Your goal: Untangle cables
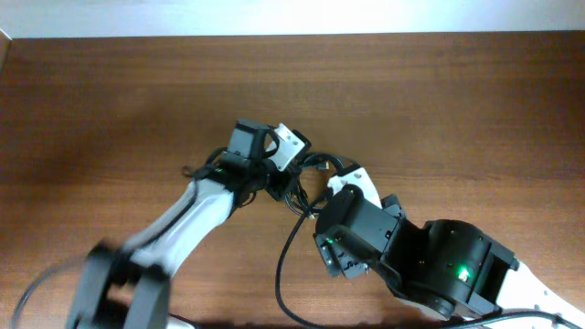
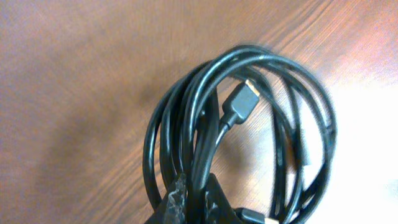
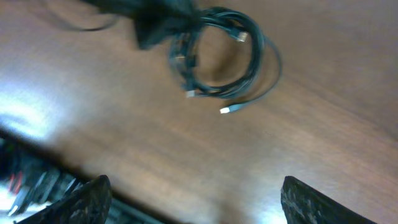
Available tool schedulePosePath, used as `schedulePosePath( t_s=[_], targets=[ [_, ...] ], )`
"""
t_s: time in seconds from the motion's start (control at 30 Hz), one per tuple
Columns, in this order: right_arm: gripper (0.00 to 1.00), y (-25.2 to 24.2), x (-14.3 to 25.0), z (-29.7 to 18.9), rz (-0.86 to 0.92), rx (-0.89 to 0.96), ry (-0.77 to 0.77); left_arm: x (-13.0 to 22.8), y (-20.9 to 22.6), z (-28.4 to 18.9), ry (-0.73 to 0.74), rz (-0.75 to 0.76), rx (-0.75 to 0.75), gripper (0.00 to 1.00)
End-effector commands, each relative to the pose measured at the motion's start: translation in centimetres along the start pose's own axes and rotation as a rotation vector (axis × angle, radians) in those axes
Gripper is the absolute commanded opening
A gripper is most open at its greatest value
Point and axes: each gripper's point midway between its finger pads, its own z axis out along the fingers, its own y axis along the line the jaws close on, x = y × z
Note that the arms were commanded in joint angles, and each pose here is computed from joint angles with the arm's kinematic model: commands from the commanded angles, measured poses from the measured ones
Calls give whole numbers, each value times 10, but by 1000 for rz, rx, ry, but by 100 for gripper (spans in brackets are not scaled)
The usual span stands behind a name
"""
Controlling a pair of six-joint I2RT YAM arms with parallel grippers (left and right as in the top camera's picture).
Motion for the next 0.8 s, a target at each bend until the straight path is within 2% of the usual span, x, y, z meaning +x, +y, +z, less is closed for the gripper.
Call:
schedulePosePath(
  t_s=[0.0,0.1,0.2,0.33,0.37,0.43,0.5,0.63,0.67,0.73,0.77],
  targets=[
    [86,-26,-14,0,33,158,-87,-48,-22,-69,-169,84,-30,0],
    [87,-38,-21,19,5,294,-71,-42,-27,-77,-149,74,-24,0],
    [87,-51,-24,54,19,394,19,-41,-27,-76,-141,71,-23,0],
    [87,-76,-46,77,142,430,-1,-37,-26,-76,-126,75,-29,0],
    [87,-87,-48,75,204,443,-12,-36,-19,-76,-118,73,-68,0],
    [87,-117,-45,75,441,433,-1,-35,-14,-76,-111,71,-96,0],
    [87,-150,-34,84,773,351,69,-35,-14,-77,-111,71,-97,0],
    [86,-174,-42,88,1203,42,128,-35,-15,-77,-111,71,-96,0],
    [86,-181,-49,87,1257,-25,113,-35,-15,-77,-111,71,-96,0],
    [86,-197,-49,86,1327,-29,94,-35,-15,-77,-111,71,-96,0],
    [74,-217,-43,87,1416,6,80,-35,-15,-76,-111,70,-96,0]
  ],
)
